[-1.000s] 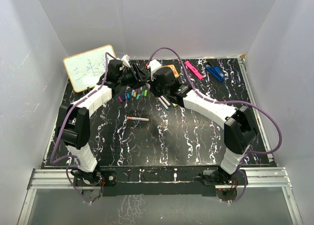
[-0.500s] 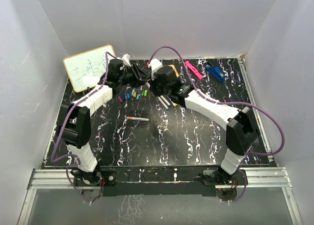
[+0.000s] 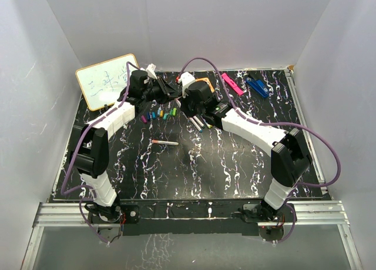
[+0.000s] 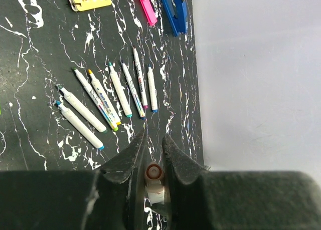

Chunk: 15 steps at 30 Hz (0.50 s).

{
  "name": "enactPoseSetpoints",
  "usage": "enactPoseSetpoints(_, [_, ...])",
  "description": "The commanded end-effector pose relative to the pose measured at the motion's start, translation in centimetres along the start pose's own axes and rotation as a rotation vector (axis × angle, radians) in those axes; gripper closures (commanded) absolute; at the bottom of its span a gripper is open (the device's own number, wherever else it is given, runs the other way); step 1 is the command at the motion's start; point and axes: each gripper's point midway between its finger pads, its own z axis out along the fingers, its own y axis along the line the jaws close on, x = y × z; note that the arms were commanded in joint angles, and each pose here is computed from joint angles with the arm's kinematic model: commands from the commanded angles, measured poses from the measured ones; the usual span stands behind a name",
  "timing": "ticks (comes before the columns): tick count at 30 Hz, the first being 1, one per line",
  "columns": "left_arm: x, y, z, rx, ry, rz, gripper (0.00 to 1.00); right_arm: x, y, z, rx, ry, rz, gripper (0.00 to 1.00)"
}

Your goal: Open the pen caps

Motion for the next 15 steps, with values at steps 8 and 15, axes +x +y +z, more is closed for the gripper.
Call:
enactPoseSetpoints(8, [-0.9, -2.7, -0.3, 0.064, -0.015, 0.037, 1.0, -3.8, -0.2, -1.4, -0.006, -0.117, 0.02, 0.45])
enactPoseSetpoints(15, [-0.4, -4.1, -0.2, 0.091, 0.005, 0.054, 1.0, -3.7, -0.3, -0.8, -0.003, -0.109, 0.033, 0.24])
